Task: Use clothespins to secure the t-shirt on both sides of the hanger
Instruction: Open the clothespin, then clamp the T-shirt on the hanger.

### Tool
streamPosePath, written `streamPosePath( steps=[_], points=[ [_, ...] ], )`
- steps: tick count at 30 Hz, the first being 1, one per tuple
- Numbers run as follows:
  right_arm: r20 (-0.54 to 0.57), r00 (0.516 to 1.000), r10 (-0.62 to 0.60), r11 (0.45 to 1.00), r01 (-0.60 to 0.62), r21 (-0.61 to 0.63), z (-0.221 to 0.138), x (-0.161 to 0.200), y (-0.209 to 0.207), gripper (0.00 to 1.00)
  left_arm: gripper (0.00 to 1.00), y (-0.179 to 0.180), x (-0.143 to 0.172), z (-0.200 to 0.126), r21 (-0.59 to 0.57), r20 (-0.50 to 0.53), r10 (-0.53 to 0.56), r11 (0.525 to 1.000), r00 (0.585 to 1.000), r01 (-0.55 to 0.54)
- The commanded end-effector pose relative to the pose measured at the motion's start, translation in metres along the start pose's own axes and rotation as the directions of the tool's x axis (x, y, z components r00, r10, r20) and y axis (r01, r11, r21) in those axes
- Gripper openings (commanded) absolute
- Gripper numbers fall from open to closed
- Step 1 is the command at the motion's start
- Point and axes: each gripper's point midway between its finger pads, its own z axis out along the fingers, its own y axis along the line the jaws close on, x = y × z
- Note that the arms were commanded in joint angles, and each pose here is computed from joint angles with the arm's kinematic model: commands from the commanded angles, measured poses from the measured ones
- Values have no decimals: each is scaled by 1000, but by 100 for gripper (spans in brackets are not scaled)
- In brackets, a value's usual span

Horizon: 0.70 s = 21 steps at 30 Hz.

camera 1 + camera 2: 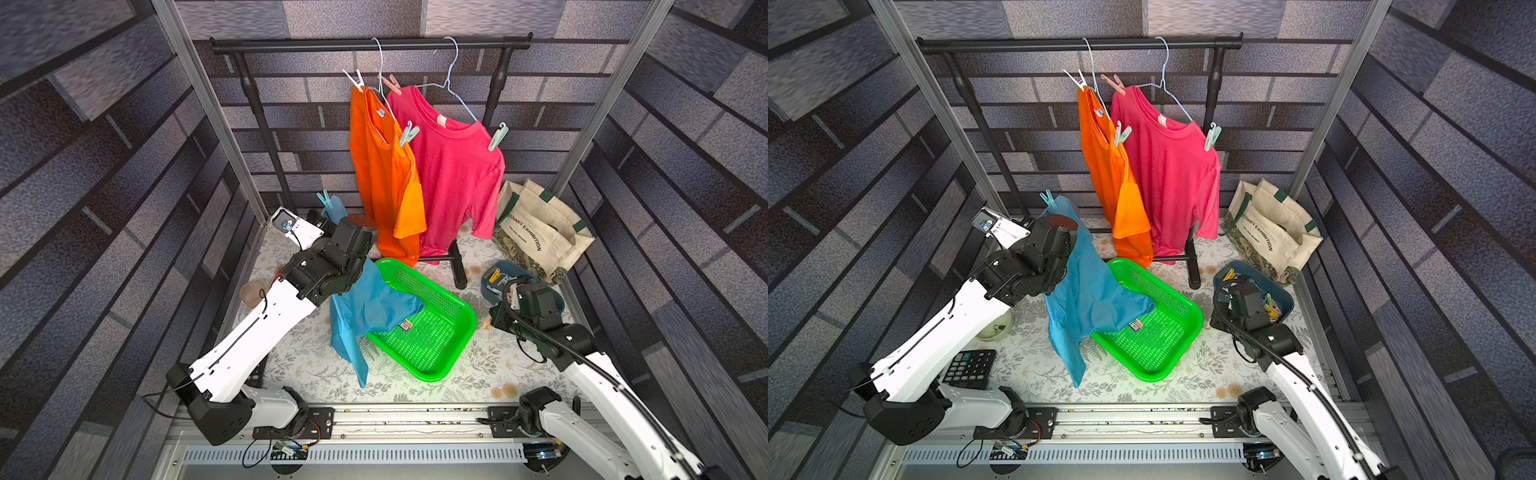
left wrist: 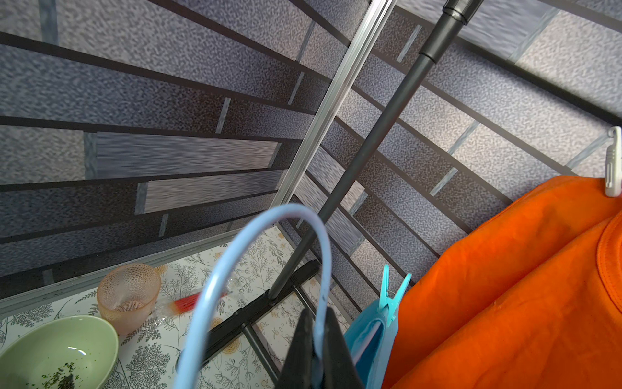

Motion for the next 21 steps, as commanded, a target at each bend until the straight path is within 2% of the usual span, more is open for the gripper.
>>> streamPosePath(
  steps=[1,3,6,12,15,21],
  points=[
    [172,984,-39,984,68,-165,-33,-47,55,0,0,-2,-10,1,3,3,-35,999,999,35],
    [258,962,-92,959,156,-238,-49,-61,93,0,0,-4,-7,2,5,-6,-30,1000,1000,30],
    [405,896,-180,899,318,-303,-74,-70,154,0,0,-9,-3,3,7,-17,-23,1000,1000,23],
    [605,741,-293,730,582,-359,-108,-36,274,0,0,-14,-3,6,-9,-15,-20,1000,1000,20],
    [692,676,-255,664,642,-382,-133,-25,322,0,0,-13,-4,6,-21,-12,-35,999,999,35],
    [738,651,-178,620,656,-429,-136,1,368,0,0,-12,-5,5,-21,-12,-55,998,998,55]
  ],
)
